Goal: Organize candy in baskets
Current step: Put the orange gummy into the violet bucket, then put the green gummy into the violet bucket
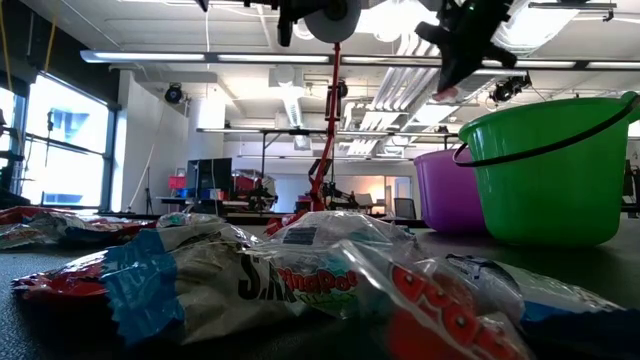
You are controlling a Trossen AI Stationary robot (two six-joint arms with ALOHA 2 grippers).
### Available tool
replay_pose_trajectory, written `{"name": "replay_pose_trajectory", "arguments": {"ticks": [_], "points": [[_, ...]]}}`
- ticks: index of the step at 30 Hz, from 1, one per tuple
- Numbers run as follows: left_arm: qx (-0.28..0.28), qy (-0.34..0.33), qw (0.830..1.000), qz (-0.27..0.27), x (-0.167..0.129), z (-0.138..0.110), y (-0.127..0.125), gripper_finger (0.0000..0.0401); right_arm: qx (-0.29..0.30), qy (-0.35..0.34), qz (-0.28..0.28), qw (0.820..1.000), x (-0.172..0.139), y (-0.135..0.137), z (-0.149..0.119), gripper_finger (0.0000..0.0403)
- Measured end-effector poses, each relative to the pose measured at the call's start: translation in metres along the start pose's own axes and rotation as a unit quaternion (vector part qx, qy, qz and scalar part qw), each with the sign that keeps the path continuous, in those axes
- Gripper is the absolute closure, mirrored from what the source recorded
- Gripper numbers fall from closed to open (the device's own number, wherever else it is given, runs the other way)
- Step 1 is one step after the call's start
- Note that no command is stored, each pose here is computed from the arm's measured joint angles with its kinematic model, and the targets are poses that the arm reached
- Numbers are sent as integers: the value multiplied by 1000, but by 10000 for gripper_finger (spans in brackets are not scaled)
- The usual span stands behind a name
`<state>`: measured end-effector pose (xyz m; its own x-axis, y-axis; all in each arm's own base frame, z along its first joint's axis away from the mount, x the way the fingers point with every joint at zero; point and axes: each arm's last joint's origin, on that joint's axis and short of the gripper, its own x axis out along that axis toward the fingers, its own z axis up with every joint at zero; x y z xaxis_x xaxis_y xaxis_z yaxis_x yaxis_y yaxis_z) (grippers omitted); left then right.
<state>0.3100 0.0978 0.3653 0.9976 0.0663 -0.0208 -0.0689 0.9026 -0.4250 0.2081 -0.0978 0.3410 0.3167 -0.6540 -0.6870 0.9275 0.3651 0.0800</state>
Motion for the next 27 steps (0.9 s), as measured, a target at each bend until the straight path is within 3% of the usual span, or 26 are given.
{"name": "replay_pose_trajectory", "arguments": {"ticks": [8,15,19,23,27], "points": [[-1,-9,1000,17,-3,5,11,297,-30,52,-55,997,12,-19,0,390],[-2,-8,1000,28,-5,7,18,297,-55,56,-53,996,16,-26,6,321],[-29,57,998,29,-13,1,25,297,-43,67,-38,996,17,-26,6,286],[-54,140,984,95,-28,-11,32,297,-39,101,16,994,17,-23,4,274],[-39,229,945,231,-50,-26,42,298,-59,139,85,985,14,-16,0,273]]}}
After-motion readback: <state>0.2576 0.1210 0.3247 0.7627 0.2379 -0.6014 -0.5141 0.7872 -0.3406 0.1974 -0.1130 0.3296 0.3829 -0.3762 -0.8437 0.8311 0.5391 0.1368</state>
